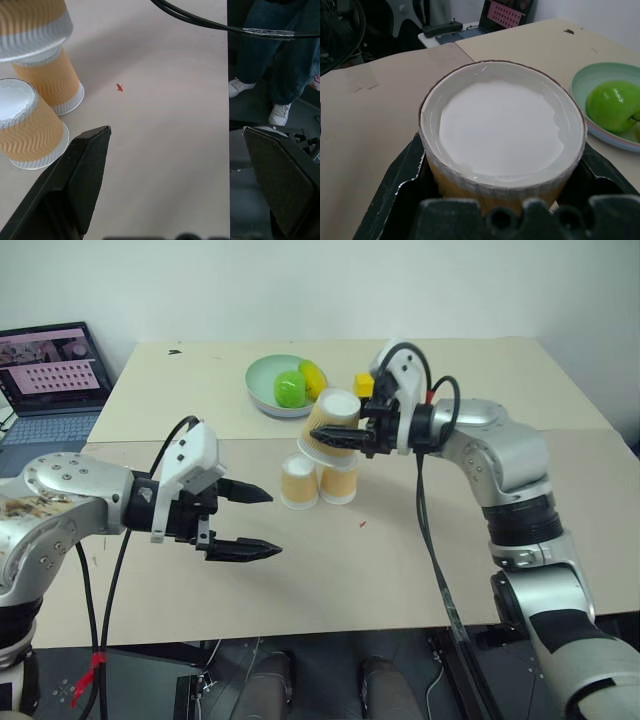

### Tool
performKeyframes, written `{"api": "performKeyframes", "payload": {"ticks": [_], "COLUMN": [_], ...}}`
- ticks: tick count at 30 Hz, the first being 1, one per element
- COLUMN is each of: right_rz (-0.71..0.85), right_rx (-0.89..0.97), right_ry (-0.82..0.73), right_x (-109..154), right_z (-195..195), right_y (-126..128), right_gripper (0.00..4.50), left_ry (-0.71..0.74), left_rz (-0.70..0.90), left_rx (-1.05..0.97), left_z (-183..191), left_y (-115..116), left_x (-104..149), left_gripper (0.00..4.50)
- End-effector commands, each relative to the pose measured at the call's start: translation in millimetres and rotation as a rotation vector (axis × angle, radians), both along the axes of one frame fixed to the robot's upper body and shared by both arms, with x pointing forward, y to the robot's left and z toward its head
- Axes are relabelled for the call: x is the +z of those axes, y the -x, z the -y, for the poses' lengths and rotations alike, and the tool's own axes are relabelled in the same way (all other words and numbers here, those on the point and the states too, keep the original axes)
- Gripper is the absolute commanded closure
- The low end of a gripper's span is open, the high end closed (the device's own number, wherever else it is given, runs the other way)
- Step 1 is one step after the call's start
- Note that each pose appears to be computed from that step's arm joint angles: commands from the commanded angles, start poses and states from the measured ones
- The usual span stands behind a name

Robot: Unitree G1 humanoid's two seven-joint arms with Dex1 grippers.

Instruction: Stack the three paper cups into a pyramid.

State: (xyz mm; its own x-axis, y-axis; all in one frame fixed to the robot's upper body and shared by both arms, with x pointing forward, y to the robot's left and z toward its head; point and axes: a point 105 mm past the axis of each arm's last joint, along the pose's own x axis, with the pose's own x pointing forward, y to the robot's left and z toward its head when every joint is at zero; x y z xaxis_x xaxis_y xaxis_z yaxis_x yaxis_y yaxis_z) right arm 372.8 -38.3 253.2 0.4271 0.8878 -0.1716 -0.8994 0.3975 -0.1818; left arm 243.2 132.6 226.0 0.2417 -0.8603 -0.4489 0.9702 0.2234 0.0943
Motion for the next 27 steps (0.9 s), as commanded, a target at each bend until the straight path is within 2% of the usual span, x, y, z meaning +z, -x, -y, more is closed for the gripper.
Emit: {"api": "performKeyframes", "payload": {"ticks": [1, 27], "right_rz": [0.055, 0.096], "right_rx": [0.042, 0.075], "right_ry": [0.018, 0.051], "right_x": [12, 18], "right_z": [-10, -20], "right_y": [-1, -13], "right_gripper": [1.50, 1.50], "left_ry": [-0.003, 0.019], "left_rz": [0.033, 0.029], "left_rx": [-0.013, -0.019], "left_z": [4, 16], "left_y": [3, 5], "left_x": [0, -7], "left_gripper": [0.00, 0.00]}}
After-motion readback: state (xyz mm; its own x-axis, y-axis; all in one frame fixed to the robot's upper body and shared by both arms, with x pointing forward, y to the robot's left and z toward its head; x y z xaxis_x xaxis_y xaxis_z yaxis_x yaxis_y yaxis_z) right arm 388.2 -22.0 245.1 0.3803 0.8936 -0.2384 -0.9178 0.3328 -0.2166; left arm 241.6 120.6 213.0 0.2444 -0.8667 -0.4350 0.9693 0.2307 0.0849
